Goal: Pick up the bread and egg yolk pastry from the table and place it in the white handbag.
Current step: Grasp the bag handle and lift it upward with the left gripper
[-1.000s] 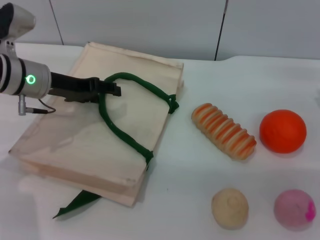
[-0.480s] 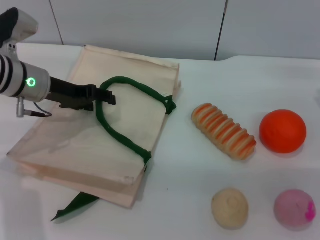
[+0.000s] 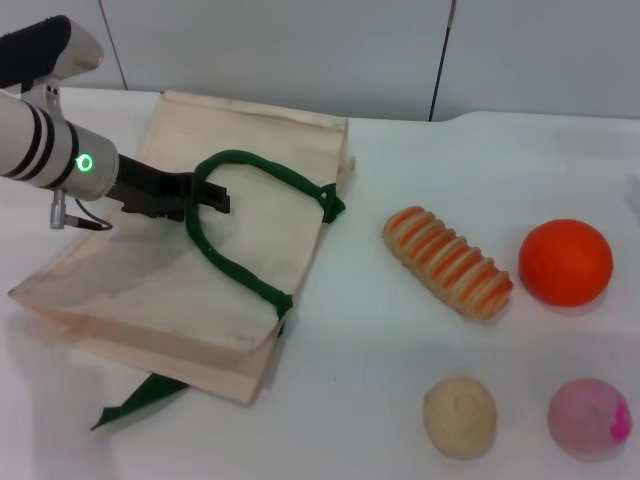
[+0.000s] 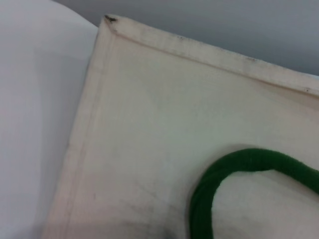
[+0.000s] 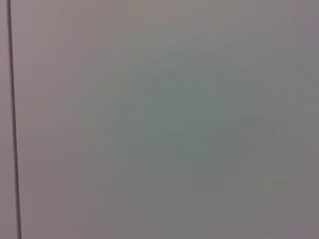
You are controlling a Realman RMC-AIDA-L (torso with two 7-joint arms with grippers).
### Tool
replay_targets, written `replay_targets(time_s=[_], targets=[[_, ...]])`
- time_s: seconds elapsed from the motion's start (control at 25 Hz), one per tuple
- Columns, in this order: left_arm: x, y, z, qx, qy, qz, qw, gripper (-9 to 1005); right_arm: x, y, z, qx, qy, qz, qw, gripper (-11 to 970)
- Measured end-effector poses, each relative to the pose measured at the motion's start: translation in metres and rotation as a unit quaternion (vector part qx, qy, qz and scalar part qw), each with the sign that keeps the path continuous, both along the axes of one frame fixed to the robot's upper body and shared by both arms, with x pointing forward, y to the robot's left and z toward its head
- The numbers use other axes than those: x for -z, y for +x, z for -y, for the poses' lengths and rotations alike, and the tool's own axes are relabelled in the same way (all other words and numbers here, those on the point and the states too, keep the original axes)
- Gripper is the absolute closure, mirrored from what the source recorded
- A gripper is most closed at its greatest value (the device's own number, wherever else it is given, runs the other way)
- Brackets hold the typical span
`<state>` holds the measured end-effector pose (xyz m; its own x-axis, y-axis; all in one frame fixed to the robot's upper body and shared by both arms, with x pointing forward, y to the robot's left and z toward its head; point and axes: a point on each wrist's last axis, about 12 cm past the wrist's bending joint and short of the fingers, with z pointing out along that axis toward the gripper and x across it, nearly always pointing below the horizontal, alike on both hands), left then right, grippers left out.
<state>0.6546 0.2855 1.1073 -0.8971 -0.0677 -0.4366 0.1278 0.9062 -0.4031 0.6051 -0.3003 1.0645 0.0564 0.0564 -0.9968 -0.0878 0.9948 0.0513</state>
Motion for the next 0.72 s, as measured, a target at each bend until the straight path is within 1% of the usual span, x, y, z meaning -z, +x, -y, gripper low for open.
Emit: replay_targets(time_s=[0.36,0.6,0.72], targets=[[-0.0011,0.0032,-0.0003,-0.004,0.009,0.008,1.0,272,-0.0013,0.0014,-0.0026,-0.004,0.0,0.002,1.0,67],[0.0012,0.0066,0.0023,-0.005,0.027,0.01,1.0,319,-0.002,0.0021,-0.0048,-0.008,0.0,0.004,1.0,67],[0.0014,0.0082,0.0024,-0.008,0.031,0.014,0.999,464,-0.0027,0.0028,-0.0058,-0.01,0.002,0.005,1.0,67]])
